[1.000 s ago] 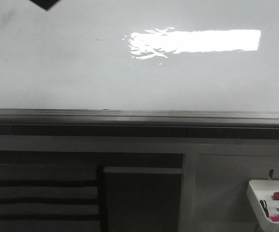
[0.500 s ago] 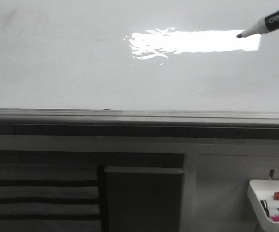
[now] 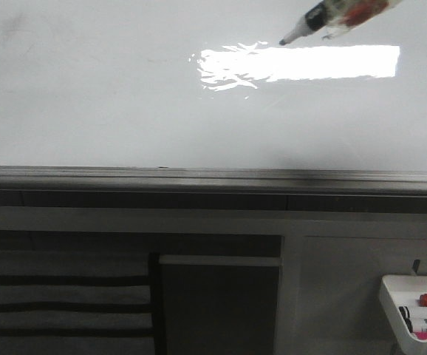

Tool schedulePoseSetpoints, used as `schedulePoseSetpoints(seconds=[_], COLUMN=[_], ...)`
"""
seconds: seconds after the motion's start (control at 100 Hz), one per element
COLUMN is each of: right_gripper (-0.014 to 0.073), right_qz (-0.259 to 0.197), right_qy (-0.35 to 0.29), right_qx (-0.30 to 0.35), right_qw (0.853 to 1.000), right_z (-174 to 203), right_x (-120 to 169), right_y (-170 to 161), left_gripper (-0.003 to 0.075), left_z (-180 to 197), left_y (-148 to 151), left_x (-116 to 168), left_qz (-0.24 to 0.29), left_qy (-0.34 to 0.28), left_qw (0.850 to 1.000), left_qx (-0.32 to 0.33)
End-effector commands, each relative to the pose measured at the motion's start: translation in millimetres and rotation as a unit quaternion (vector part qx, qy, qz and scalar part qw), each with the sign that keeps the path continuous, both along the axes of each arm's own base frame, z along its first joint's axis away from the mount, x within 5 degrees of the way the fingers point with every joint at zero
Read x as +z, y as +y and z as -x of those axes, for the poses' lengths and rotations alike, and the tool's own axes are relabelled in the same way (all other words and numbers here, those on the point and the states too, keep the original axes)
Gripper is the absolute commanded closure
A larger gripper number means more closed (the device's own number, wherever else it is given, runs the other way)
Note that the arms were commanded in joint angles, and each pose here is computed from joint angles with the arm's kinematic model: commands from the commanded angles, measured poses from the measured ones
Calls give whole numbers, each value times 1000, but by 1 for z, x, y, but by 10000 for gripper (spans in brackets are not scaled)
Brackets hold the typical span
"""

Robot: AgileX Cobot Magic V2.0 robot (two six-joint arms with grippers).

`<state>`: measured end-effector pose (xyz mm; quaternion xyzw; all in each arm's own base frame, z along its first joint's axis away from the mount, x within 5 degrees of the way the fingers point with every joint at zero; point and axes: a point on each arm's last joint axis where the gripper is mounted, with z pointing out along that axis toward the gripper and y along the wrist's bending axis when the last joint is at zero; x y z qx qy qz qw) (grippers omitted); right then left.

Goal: Write number 3 on whiteboard

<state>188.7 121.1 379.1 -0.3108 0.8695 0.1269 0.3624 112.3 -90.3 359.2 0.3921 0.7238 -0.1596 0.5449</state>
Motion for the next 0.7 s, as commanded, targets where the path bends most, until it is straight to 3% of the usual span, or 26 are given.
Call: schedulePoseSetpoints(seconds=[0.0, 0.11, 0.19, 0.32, 0.69], right_gripper=[666, 666, 666, 666, 666], right_qz=[-23, -29, -55, -65, -50], right_qy=[-12, 30, 25, -9, -26], right_qx=[-1, 47, 74, 47, 37], right_qw=[1000, 998, 995, 997, 998], right_z=[-18, -35, -47, -65, -97], right_x=[23, 26, 34, 34, 11], right_y=[11, 29, 35, 29, 38], left_gripper=[303, 303, 303, 303, 303], left_z=[-2, -2, -2, -2, -3], left_y=[0, 0, 0, 0, 0], left_x=[13, 13, 13, 13, 12], left_qz=[39, 39, 38, 38, 38], left_qy=[-21, -21, -21, -21, -20], left_qw=[999, 999, 999, 999, 999], left_qx=[16, 16, 15, 15, 16])
